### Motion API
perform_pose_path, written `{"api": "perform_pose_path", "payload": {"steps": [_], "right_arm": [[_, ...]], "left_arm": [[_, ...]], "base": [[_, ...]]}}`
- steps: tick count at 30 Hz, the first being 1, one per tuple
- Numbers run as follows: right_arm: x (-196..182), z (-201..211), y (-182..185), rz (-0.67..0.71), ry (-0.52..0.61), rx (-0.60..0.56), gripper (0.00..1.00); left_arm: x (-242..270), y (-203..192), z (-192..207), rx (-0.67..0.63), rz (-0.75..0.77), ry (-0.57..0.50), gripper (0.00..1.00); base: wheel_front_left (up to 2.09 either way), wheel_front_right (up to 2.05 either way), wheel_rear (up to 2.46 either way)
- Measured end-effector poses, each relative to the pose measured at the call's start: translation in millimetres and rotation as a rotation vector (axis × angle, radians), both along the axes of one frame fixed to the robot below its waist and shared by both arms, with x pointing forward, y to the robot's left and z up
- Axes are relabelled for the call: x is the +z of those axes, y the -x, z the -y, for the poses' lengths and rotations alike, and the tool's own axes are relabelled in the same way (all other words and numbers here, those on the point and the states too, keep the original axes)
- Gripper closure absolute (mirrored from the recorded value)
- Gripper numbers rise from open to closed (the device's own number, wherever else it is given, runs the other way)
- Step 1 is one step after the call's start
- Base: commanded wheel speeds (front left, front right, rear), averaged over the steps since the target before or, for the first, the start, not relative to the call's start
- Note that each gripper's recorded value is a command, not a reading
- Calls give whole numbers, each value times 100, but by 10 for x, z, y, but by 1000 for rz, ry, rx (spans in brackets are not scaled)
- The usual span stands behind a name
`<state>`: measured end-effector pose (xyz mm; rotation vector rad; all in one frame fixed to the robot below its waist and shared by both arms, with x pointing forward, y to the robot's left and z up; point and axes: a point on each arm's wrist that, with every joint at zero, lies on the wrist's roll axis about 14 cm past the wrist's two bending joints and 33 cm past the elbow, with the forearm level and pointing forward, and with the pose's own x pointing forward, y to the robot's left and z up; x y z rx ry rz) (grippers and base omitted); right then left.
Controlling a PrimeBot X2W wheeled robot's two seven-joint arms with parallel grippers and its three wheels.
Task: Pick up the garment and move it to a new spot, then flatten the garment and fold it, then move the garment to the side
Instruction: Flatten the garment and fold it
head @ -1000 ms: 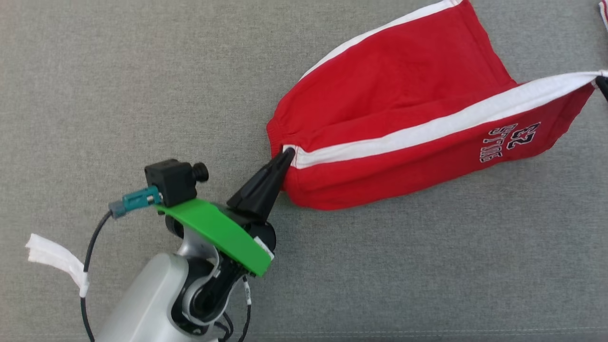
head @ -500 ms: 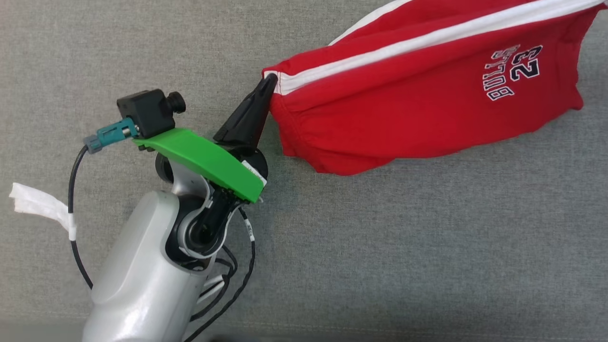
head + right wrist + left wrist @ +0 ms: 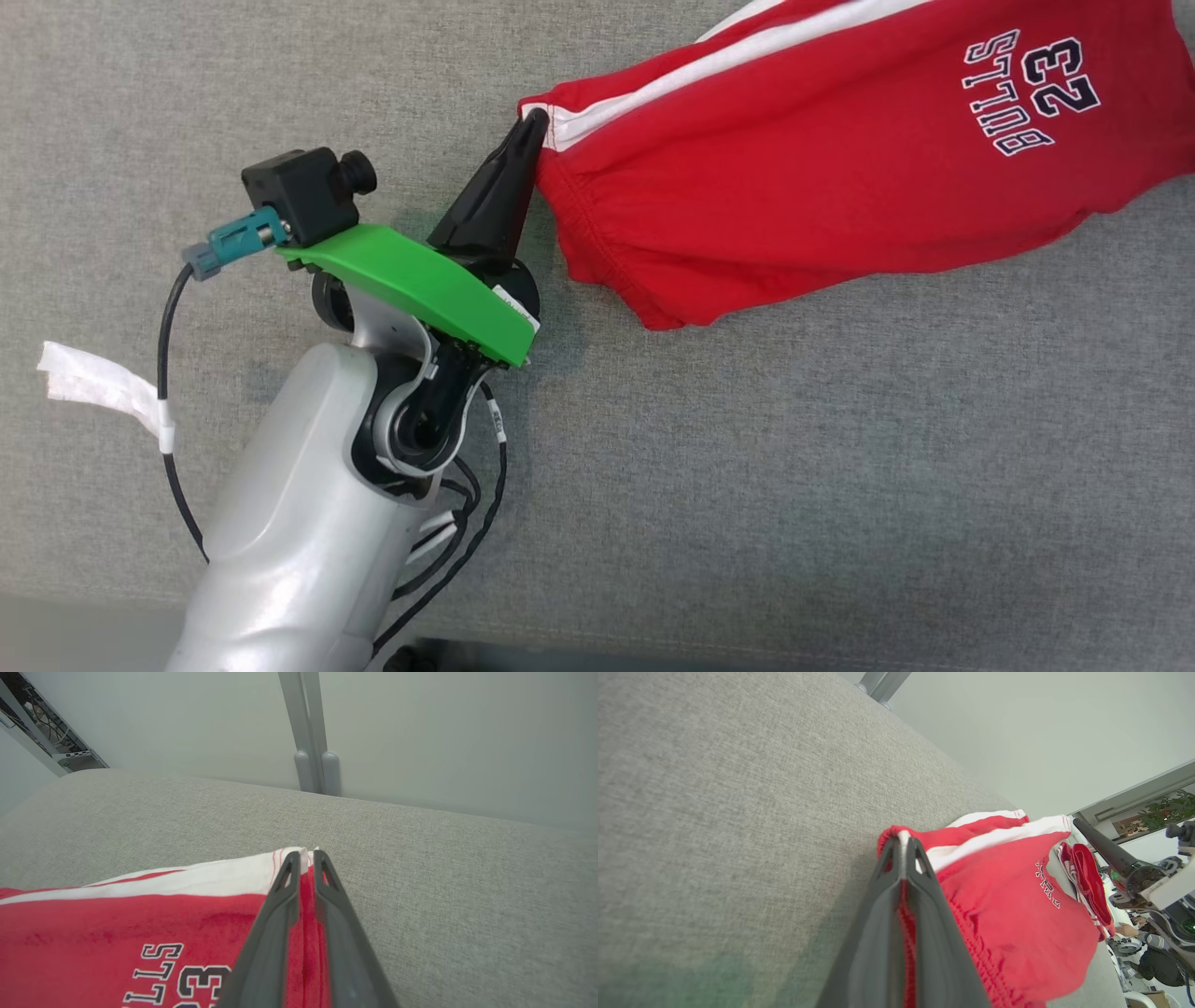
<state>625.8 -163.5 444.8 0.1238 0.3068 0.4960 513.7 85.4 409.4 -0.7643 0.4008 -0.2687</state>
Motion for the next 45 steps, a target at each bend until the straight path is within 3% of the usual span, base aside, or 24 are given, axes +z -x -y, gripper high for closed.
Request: {"api": "perform_pose_path", "payload": {"steps": [1, 2, 3, 4, 5, 13, 19, 25, 36, 45], "right_arm": [[-16, -18, -10, 1, -3, 1, 0], [-31, -31, -12, 0, -5, 3, 0], [-26, -31, -20, 7, -9, -1, 0], [-1, -18, -34, 22, -16, -10, 0], [24, 0, -40, 38, -19, -18, 0], [178, -48, 188, 127, -70, -15, 0], [244, -114, 530, 141, -123, -23, 0], [392, -176, 843, 155, -165, -44, 0], [576, -91, 1383, 178, -229, -136, 0], [352, -153, 1526, 102, -225, -134, 0]], "left_arm": [[-11, 3, -12, 5, 0, -2, 88], [-20, 9, -11, 4, -1, -4, 80], [-22, 12, -8, 6, 0, -5, 57], [-22, 15, -9, 7, 4, -13, 3], [-5, 9, -20, 14, 17, -21, 0], [192, 49, -220, 93, 158, -156, 0], [278, 291, -402, 128, 269, -400, 0], [474, 563, -507, 187, 329, -526, 0], [851, 1158, -472, 260, 426, -578, 0], [862, 1447, -482, 277, 423, -620, 0]], "base": [[0, 0, 0], [0, 0, 0], [0, 0, 0], [0, 0, 0], [0, 0, 0], [0, 0, 0], [0, 0, 0], [0, 0, 0], [0, 0, 0], [0, 0, 0]]}}
